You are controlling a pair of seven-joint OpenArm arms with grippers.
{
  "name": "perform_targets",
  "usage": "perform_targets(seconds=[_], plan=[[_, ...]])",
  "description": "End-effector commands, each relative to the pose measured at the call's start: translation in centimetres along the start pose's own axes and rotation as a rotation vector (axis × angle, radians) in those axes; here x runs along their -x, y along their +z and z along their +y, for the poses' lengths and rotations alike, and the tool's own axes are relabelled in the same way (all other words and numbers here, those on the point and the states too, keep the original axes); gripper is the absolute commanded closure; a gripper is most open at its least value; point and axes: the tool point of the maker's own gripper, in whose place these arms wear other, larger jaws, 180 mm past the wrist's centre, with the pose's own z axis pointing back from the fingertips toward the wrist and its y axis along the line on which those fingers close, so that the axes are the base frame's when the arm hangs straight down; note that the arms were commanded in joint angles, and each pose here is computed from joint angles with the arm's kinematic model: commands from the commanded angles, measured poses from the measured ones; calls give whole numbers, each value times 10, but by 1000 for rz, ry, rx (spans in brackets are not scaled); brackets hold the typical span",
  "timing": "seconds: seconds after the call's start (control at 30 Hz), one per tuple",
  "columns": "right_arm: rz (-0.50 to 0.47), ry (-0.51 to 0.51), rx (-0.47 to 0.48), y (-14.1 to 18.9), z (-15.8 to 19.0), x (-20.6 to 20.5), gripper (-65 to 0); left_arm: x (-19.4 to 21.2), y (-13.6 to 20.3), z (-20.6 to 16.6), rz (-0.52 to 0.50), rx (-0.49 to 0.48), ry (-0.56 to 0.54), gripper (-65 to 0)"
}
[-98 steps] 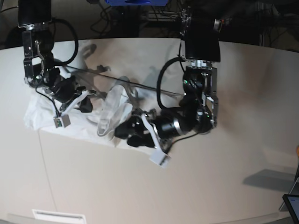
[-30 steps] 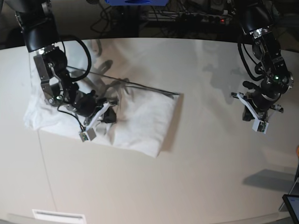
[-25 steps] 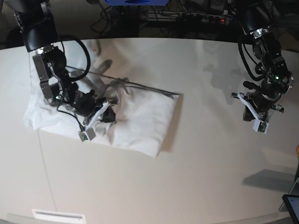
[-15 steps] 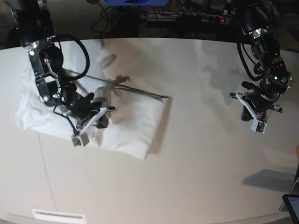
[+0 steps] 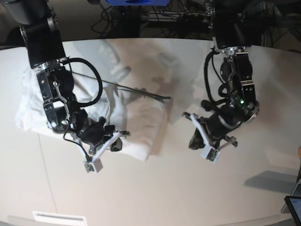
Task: Fold the T-shirt properly
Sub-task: 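Press the folded stack flat with the right gripper, then smooth the folded shirt with the left gripper and withdraw the right gripper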
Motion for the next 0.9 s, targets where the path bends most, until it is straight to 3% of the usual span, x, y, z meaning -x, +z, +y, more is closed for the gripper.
perform_targets(seconds=[0.0,0.2,0.33,0.5,0.63,0.87], plan=[[-48,12,-3,4,0,-18,-3,-22,-4,-1,-52,4,-8,-47],[-28,22,56,12,-27,-8,-3,-37,-39,-46,-33,141,-34,-232],[-113,-30,126,27,-62,-14,-3,-39,-44,-69,-23,195,-86,-331],[-242,-140,228,54,-111,-16,-3,-35,-52,-82,-26,231,-97,-343],[-318,-201,303,75,-142,-8,-3,-8,-67,-83,29,251,-44,-343],[-377,-251,381,98,-172,1,-9,34,-82,-80,98,266,37,-341]])
